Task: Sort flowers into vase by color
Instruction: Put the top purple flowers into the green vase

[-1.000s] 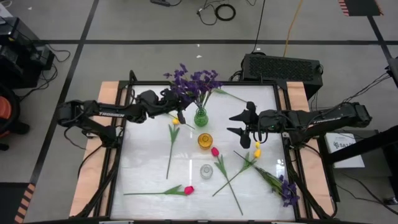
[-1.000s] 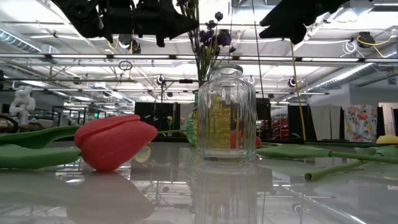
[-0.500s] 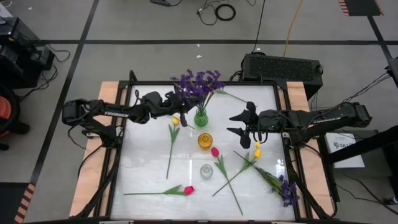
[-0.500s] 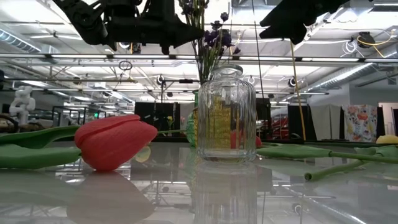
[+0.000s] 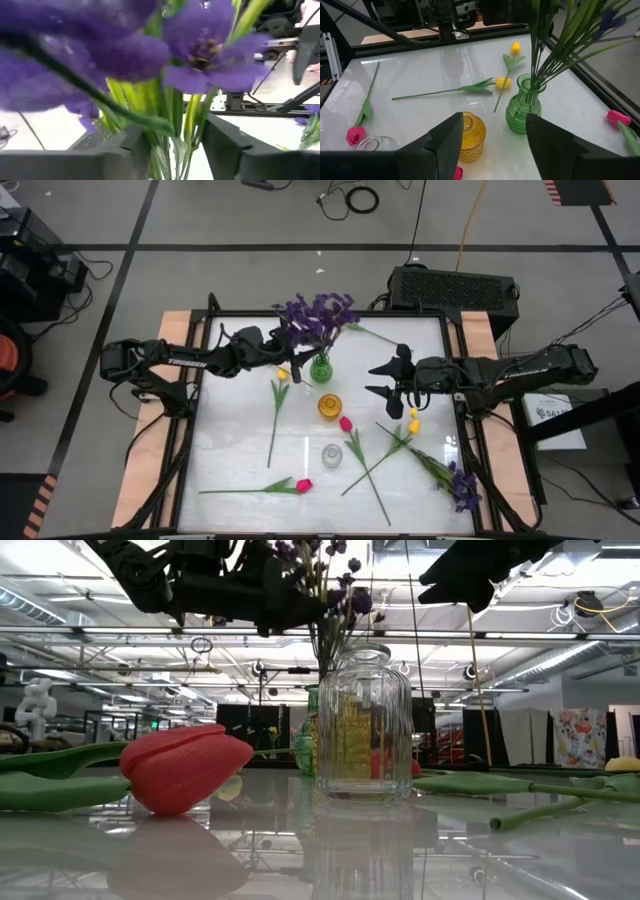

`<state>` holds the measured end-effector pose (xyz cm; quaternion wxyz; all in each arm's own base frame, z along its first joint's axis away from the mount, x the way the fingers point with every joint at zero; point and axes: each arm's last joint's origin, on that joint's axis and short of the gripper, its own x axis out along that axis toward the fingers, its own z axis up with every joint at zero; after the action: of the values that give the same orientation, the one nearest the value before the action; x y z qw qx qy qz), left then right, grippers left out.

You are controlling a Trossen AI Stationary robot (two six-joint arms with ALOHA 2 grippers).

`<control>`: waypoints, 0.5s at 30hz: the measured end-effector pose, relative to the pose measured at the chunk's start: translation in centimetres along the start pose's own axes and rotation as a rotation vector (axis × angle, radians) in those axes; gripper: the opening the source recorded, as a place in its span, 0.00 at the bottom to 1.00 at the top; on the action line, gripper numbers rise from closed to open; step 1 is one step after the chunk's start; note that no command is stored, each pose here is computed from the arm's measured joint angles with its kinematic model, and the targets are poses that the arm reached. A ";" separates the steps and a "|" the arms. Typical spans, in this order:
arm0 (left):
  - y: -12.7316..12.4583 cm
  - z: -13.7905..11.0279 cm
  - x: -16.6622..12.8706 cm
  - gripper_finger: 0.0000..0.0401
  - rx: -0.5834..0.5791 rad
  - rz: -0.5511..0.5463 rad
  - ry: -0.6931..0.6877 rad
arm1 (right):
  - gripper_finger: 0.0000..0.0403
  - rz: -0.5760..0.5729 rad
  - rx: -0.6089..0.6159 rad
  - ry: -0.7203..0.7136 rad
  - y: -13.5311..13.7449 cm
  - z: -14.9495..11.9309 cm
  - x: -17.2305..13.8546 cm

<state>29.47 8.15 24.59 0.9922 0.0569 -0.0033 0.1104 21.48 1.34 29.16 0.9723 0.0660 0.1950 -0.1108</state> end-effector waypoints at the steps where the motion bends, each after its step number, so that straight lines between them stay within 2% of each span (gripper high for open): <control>1: 0.0 0.0 0.0 0.46 0.000 0.010 0.009 | 0.52 0.000 0.003 0.000 0.0 0.0 0.0; 6: 0.2 -0.4 -0.6 0.54 0.028 0.064 0.124 | 0.52 -0.001 0.005 0.008 0.0 -0.1 0.0; 15: 0.2 0.1 -2.1 0.64 0.050 0.056 0.238 | 0.52 -0.001 0.004 0.008 0.0 -0.1 0.0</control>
<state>27.36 7.82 24.66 0.9804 0.0681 0.1158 0.1443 21.45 1.35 29.10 0.9713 0.0683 0.1985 -0.1116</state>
